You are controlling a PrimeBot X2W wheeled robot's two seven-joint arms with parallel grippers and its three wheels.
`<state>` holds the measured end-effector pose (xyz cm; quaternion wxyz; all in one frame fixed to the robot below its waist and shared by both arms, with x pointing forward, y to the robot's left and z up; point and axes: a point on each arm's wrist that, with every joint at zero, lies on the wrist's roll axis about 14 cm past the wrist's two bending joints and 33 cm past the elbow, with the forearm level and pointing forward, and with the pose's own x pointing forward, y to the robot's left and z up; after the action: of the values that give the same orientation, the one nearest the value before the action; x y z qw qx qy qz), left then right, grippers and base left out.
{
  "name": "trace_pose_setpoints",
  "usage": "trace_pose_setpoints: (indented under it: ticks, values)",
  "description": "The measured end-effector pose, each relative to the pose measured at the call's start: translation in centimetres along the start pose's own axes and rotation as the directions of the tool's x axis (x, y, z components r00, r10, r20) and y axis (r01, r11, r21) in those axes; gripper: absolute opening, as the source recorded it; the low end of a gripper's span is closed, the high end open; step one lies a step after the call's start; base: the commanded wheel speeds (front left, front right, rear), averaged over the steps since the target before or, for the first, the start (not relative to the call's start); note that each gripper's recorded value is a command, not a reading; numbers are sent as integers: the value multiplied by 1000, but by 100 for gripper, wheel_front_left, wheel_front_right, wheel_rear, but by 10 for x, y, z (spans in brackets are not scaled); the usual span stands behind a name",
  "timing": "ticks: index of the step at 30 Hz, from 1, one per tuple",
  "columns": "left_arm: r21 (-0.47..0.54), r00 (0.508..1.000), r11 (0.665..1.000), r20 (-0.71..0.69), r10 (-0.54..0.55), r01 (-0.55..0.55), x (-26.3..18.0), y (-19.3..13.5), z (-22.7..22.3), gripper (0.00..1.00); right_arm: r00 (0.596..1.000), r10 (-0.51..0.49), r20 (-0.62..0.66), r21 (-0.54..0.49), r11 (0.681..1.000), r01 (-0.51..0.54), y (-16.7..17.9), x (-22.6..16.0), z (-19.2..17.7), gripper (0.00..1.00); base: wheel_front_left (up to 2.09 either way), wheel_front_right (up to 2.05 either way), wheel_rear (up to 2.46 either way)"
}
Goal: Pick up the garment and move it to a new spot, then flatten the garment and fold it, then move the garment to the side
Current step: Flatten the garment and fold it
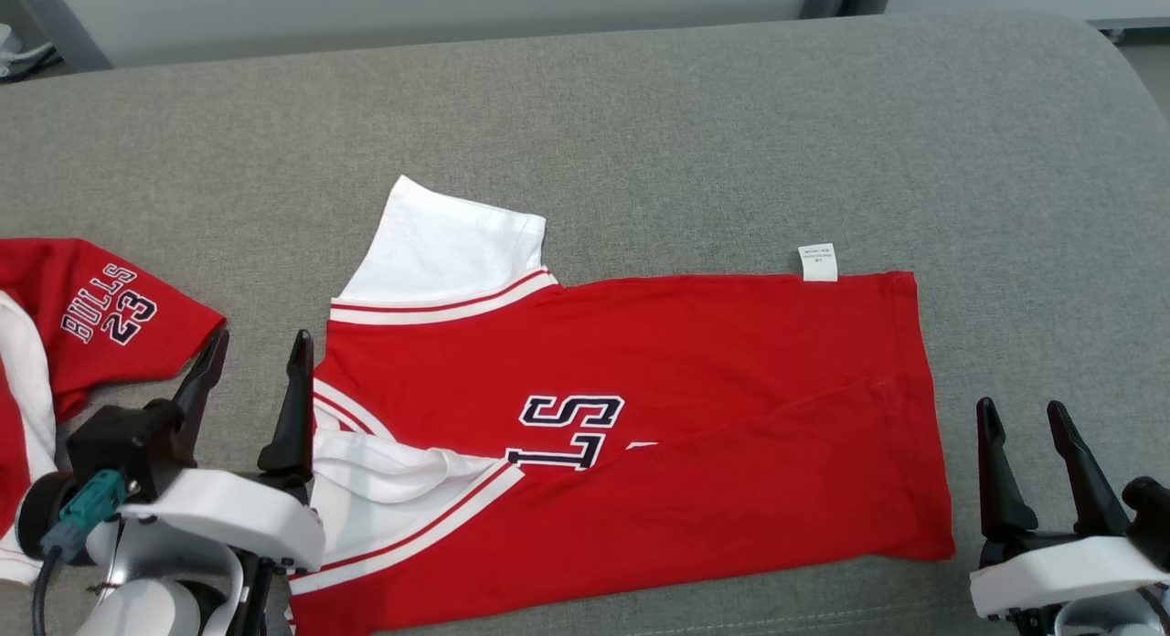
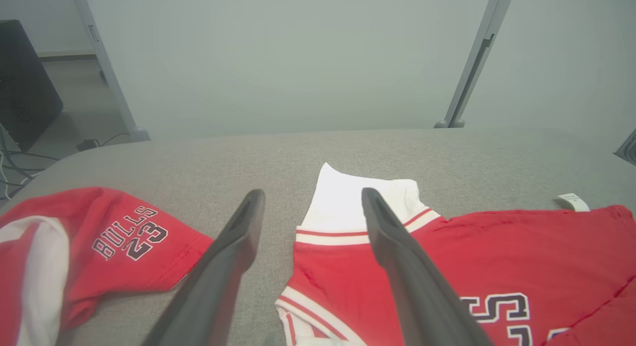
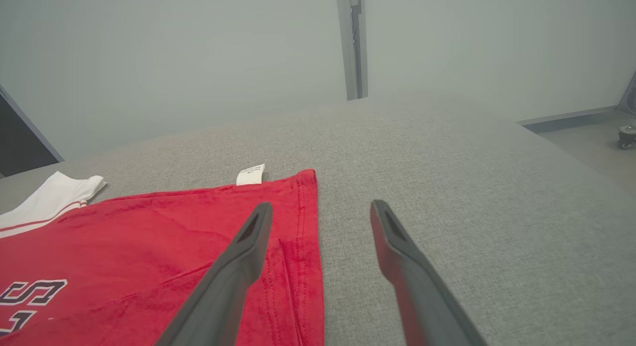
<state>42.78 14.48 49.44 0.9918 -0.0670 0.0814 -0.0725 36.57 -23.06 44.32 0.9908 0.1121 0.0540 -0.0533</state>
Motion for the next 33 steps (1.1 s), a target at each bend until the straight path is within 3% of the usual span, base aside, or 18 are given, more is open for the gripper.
trace_pose_setpoints:
  ticks: [10, 18, 33]
  values:
    - [16, 981, 984, -79, -175, 177, 79, -22, 5, 100, 996, 85, -33, -58, 995, -87, 8, 62, 8, 100, 0, 0, 0]
    - [-13, 917, 953, -269, -296, 304, 141, -37, -31, 100, 980, 135, -149, -102, 983, -151, 11, 101, -15, 100, 0, 0, 0]
    - [-86, 794, 934, -503, -341, 347, 191, -40, -89, 100, 952, 160, -262, -89, 978, -189, 12, 118, -52, 100, 0, 0, 0]
